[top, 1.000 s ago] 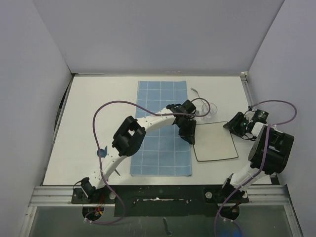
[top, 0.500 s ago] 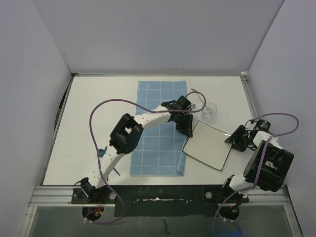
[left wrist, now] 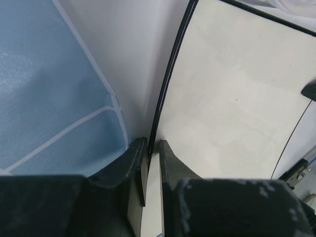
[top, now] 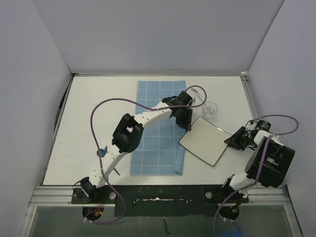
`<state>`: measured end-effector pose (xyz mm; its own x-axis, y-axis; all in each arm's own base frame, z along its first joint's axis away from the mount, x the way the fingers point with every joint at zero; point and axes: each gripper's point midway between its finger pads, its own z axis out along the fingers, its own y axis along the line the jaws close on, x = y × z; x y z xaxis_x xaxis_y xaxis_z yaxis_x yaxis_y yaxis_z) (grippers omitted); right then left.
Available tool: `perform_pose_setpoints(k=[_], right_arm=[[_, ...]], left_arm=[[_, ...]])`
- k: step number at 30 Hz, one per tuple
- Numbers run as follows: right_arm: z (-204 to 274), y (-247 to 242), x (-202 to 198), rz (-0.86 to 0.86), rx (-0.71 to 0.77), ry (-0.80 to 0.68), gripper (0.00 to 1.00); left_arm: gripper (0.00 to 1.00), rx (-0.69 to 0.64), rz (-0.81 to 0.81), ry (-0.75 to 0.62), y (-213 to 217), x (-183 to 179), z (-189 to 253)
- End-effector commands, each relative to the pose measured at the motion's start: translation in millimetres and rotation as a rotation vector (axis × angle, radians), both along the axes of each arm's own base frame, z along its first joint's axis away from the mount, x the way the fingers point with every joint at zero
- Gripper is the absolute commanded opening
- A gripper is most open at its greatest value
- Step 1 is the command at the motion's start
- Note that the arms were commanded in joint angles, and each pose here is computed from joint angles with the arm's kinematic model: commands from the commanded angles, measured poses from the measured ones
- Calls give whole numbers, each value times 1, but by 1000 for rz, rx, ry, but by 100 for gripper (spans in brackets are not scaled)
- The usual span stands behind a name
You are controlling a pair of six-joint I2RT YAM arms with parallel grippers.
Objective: Set the dinner table for one person
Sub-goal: Pick up the plate at the center of the board.
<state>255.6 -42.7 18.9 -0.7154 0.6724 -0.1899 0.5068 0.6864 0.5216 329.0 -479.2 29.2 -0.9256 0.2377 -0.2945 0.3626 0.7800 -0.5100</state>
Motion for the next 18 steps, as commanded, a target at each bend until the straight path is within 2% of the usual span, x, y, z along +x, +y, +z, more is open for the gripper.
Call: perform_pose_setpoints(k=[1,18], right_arm=[[12,35,-2,47,152,20,0],[34,41,11,73,184,-66,0]], left_arm=[[0,-68,-134,-43,-63,-41,-2],[0,-21,-181,-176,-70,-60,33]])
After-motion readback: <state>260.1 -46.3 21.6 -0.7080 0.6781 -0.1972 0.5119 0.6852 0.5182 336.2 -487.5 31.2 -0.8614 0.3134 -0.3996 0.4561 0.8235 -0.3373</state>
